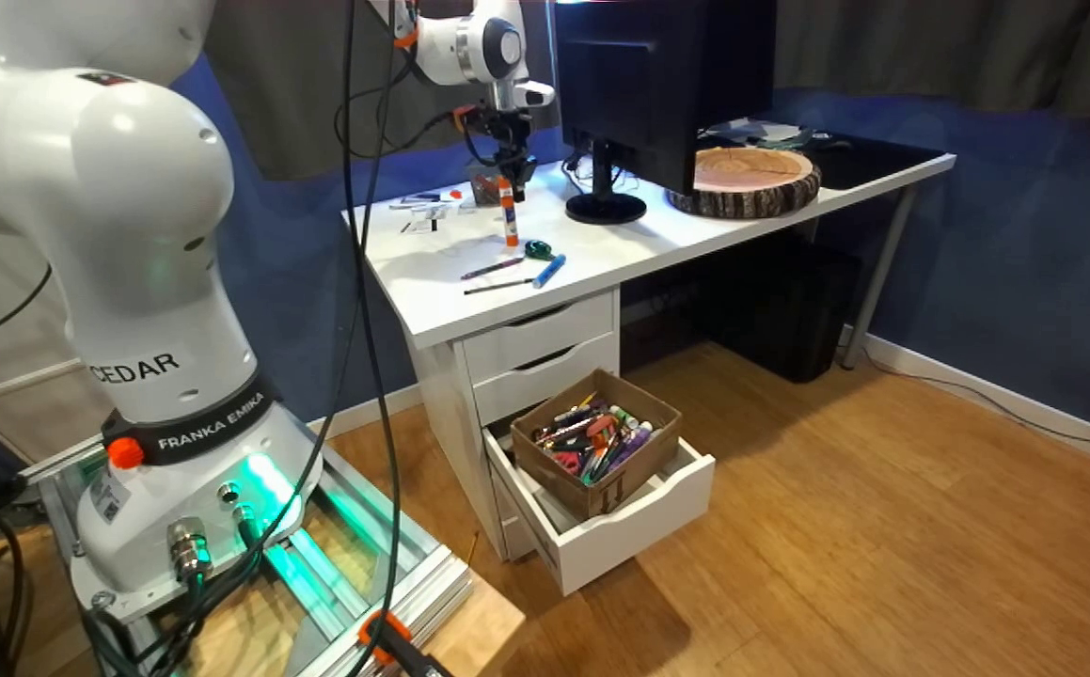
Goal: Flip the stick of glue on the right over
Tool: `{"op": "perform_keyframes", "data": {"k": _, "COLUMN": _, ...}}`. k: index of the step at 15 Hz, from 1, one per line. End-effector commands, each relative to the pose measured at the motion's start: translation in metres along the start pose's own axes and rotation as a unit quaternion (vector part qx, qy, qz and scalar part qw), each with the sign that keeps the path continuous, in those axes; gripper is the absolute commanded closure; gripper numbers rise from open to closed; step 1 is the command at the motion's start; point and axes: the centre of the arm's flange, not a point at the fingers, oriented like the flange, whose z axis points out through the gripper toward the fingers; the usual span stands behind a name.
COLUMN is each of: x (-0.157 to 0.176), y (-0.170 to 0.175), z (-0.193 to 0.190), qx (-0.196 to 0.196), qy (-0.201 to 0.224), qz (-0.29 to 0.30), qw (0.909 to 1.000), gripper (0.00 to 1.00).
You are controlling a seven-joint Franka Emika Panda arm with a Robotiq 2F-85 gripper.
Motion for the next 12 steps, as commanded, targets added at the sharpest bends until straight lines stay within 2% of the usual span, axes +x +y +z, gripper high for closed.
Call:
{"op": "perform_keyframes", "data": {"k": 1, "x": 0.0003, "y": -0.0076, "z": -0.0016, "qx": 0.007, "qy": -0.012, "qz": -0.018, "qw": 0.9998, "gripper": 1.00}}
{"op": "perform_keyframes", "data": {"k": 6, "x": -0.0031, "y": -0.0105, "z": 0.0007, "qx": 0.015, "qy": -0.035, "qz": -0.042, "qw": 0.9984, "gripper": 1.00}}
{"op": "perform_keyframes", "data": {"k": 12, "x": -0.0064, "y": -0.0117, "z": 0.0072, "qx": 0.026, "qy": -0.084, "qz": -0.068, "qw": 0.9939, "gripper": 1.00}}
